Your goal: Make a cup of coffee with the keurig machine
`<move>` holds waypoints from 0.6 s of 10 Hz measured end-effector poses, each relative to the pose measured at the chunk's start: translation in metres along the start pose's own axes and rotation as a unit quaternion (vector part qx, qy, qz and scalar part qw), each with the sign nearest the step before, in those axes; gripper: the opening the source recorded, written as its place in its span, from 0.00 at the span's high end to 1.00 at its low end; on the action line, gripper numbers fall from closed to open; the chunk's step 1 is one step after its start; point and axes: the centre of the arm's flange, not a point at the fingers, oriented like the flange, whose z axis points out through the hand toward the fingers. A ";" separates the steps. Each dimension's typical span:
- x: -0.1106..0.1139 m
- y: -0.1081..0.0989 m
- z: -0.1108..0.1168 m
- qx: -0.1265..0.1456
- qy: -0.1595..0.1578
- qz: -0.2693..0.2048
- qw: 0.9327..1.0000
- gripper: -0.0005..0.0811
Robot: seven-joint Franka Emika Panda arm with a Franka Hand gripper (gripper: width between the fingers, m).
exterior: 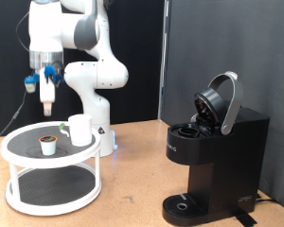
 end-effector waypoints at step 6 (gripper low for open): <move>-0.002 0.007 0.058 0.023 -0.009 0.010 1.000 0.09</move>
